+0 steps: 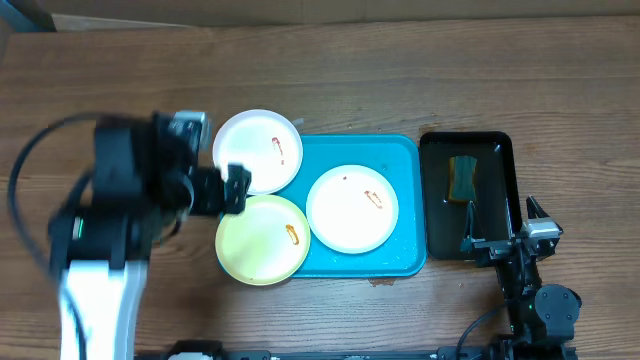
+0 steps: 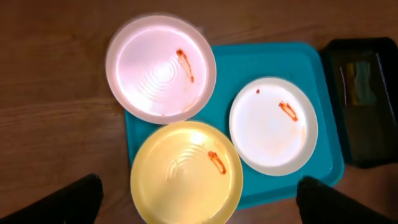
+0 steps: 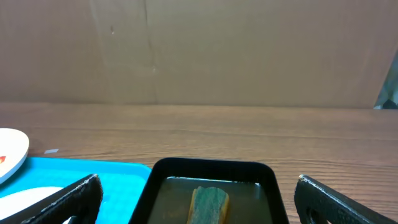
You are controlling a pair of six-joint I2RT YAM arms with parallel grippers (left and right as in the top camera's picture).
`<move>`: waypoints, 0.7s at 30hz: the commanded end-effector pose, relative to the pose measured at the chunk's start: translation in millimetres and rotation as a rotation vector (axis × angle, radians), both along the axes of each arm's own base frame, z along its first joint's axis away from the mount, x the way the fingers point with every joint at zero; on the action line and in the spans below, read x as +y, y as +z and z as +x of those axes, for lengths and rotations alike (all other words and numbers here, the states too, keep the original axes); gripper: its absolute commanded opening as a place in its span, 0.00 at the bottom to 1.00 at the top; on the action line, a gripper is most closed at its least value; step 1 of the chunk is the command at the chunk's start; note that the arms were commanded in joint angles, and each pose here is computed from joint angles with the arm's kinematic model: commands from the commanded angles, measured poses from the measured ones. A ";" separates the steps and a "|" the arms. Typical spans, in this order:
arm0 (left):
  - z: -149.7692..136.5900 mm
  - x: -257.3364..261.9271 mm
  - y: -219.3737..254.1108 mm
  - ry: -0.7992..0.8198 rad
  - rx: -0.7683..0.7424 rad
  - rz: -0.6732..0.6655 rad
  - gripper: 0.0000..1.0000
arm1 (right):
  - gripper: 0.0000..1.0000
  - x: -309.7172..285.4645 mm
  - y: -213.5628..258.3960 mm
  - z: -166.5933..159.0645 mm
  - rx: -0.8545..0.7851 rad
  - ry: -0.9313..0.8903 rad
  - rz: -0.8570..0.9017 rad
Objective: Clean dirty plates on tray and stack at the side
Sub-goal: 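Reach the left gripper over the tray to the right white plate's rim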
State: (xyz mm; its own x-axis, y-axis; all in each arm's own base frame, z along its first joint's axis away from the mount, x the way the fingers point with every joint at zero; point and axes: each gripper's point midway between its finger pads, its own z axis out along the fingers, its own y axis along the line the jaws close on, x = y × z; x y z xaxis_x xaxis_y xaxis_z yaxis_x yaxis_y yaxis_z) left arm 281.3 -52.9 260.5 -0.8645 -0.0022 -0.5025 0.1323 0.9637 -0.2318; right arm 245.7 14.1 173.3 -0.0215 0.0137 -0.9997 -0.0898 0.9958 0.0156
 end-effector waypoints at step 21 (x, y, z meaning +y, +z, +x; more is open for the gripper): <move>45.1 -108.2 -181.6 -0.133 0.499 0.033 0.41 | 1.00 0.3 -2.0 0.1 -0.003 0.000 -0.004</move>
State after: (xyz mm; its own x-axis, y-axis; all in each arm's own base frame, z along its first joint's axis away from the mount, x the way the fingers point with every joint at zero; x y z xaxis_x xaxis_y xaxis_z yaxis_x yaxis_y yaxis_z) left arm 327.3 -161.1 97.7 -0.9873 0.1447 -0.0654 0.1580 0.9371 -0.3112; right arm 245.7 14.0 173.3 -0.0215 0.0137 -0.9997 -0.0894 0.9959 0.0156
